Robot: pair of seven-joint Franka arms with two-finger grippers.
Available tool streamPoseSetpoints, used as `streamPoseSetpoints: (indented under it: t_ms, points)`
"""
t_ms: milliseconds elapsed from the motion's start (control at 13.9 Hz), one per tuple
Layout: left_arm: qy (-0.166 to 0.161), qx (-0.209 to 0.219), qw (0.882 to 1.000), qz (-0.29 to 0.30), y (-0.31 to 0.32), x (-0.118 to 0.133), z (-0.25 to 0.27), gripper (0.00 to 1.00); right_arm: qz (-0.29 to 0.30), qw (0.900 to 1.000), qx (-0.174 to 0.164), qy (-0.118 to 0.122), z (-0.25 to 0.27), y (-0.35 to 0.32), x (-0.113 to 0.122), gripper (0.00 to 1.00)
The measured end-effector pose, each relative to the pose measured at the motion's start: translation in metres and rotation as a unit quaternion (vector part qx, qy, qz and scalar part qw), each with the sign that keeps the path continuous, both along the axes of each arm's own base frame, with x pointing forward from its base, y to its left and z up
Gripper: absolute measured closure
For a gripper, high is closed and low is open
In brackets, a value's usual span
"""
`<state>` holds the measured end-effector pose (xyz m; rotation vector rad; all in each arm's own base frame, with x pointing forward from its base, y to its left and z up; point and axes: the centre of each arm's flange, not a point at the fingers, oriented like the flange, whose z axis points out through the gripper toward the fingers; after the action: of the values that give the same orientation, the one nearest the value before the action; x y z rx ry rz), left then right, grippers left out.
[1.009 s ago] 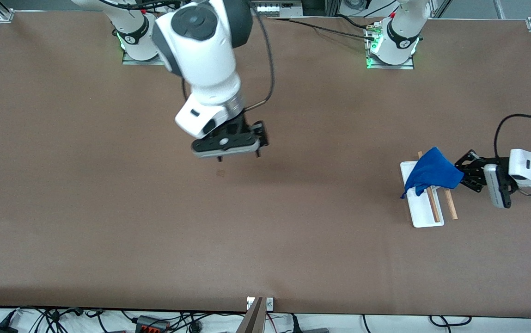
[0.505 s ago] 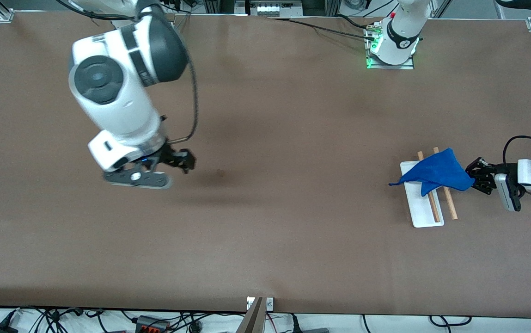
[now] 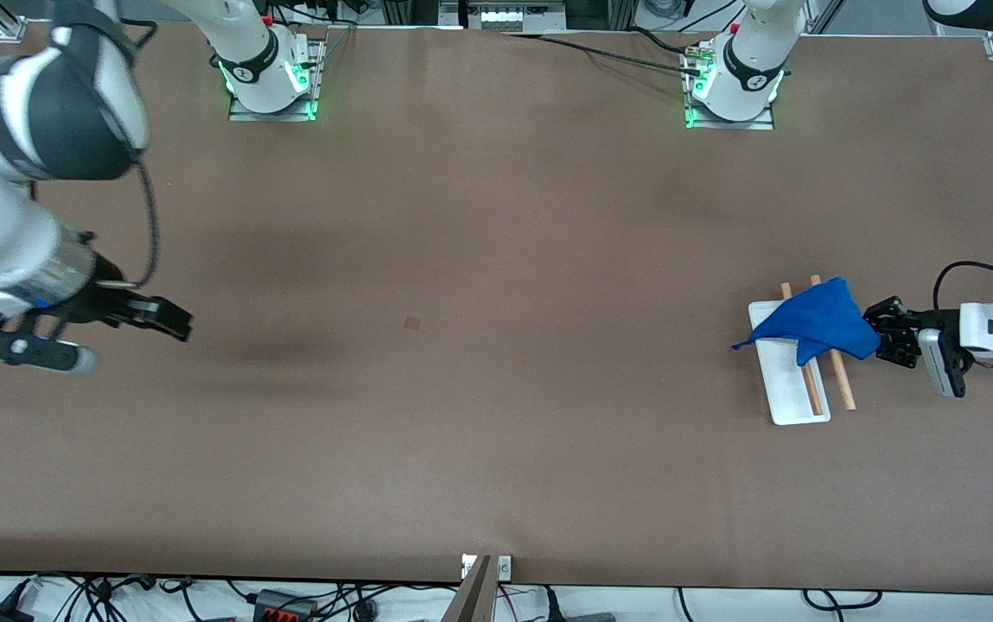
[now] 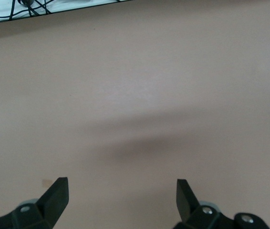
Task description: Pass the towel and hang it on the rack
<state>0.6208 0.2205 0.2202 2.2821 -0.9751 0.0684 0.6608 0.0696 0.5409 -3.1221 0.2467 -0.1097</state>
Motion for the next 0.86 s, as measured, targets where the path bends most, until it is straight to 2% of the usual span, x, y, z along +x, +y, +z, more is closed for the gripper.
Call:
streamPoseSetpoints:
  t_ms: [288, 360, 432, 649, 865]
  points:
    - [-0.006, -0.006, 1.000, -0.009, 0.003, 0.008, 0.019, 0.19, 0.046, 0.999, 0.014, -0.022, 0.038, -0.075, -0.015, 0.00]
    - [-0.007, -0.007, 1.000, -0.011, 0.003, 0.010, 0.024, 0.07, 0.052, 0.998, 0.013, -0.016, 0.045, -0.081, -0.022, 0.00]
    - [-0.009, -0.008, 1.000, -0.014, 0.003, 0.012, 0.031, 0.01, 0.053, 0.998, 0.014, -0.006, 0.050, -0.083, -0.029, 0.00]
    - [-0.022, -0.002, 1.000, -0.013, 0.009, 0.021, 0.062, 0.00, 0.062, 0.998, -0.003, 0.014, 0.057, -0.091, -0.041, 0.00]
    - [-0.007, 0.007, 1.000, -0.027, 0.015, 0.022, 0.096, 0.00, 0.065, 0.998, -0.010, 0.023, 0.057, -0.098, -0.045, 0.00]
